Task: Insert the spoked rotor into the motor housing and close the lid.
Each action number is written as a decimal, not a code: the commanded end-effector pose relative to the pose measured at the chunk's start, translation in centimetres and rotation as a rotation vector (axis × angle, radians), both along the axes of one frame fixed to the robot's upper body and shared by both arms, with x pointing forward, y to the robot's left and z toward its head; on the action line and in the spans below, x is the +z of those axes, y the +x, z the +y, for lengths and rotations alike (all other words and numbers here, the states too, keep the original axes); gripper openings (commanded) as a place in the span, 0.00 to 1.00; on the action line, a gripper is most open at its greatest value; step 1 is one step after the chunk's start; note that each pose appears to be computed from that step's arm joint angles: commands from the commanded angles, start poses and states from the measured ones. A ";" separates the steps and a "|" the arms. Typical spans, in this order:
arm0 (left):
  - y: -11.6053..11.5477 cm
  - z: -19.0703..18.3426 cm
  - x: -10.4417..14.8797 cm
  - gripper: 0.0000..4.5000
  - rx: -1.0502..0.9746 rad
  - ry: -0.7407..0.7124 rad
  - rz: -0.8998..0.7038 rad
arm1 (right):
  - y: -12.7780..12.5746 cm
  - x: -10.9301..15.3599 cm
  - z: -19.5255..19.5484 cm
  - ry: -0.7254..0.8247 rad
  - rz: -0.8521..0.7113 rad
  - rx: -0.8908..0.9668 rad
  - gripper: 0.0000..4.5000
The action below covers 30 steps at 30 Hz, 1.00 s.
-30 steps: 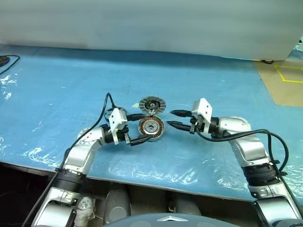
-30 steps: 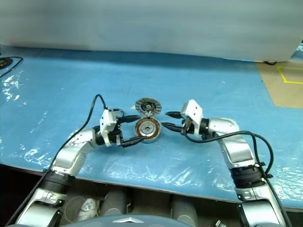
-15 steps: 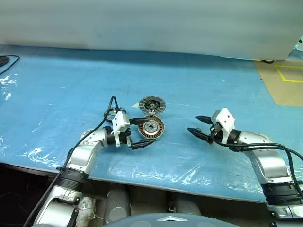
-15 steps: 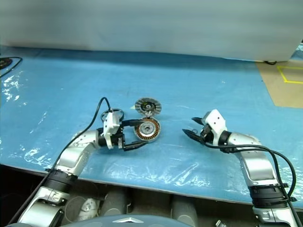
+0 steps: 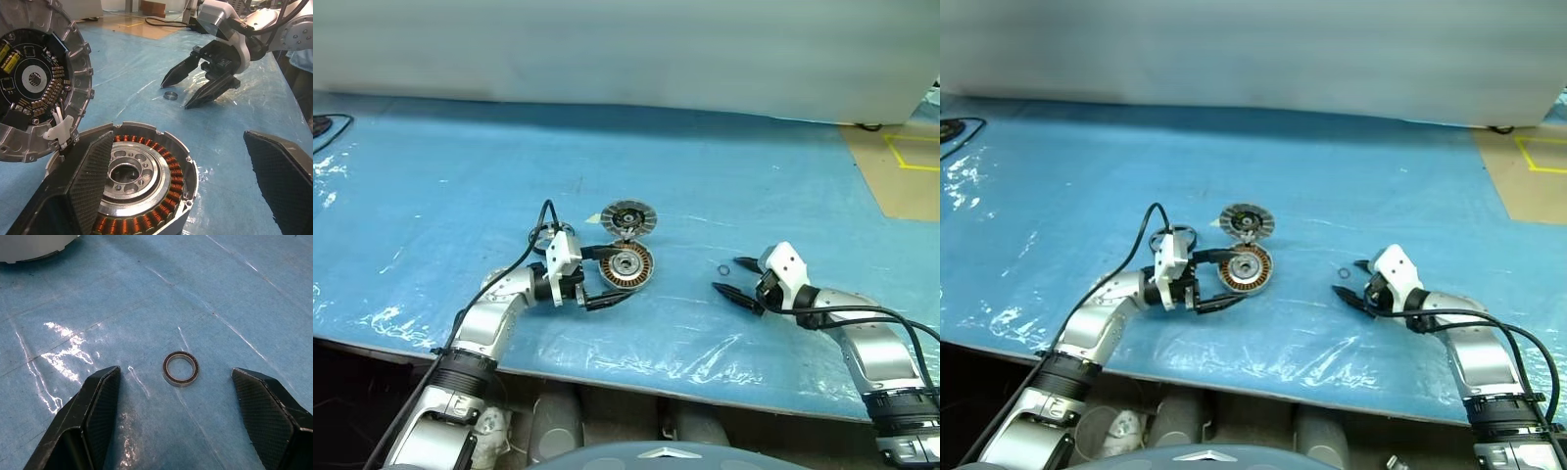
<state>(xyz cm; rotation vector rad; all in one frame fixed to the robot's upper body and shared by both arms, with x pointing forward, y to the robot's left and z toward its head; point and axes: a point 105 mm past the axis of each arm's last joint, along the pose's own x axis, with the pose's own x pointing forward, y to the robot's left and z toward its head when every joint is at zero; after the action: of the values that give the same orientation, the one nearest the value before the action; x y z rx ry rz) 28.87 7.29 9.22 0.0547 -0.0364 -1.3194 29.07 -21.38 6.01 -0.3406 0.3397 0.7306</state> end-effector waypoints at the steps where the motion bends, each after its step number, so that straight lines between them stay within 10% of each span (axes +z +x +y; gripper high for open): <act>1: 0.0 0.3 0.7 1.00 0.014 -0.019 -0.035 | -0.2 0.3 -0.2 0.006 -0.008 0.002 0.86; 7: 0.0 0.3 0.6 1.00 0.016 -0.017 -0.031 | -0.2 -0.4 0.2 0.024 0.020 -0.006 0.86; 18: 0.2 0.8 0.8 1.00 0.036 -0.009 -0.039 | 0.1 -1.6 -0.1 -0.040 0.041 -0.020 0.14; 30: -0.2 2.9 0.9 1.00 0.122 0.009 -0.046 | 0.9 6.1 9.1 0.170 -0.078 0.355 0.14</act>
<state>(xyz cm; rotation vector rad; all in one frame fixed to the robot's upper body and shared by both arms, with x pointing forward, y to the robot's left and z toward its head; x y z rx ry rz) 28.68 9.62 8.91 0.0772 -0.0187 -1.2195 30.68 -14.01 10.68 -0.2683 0.1856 0.9879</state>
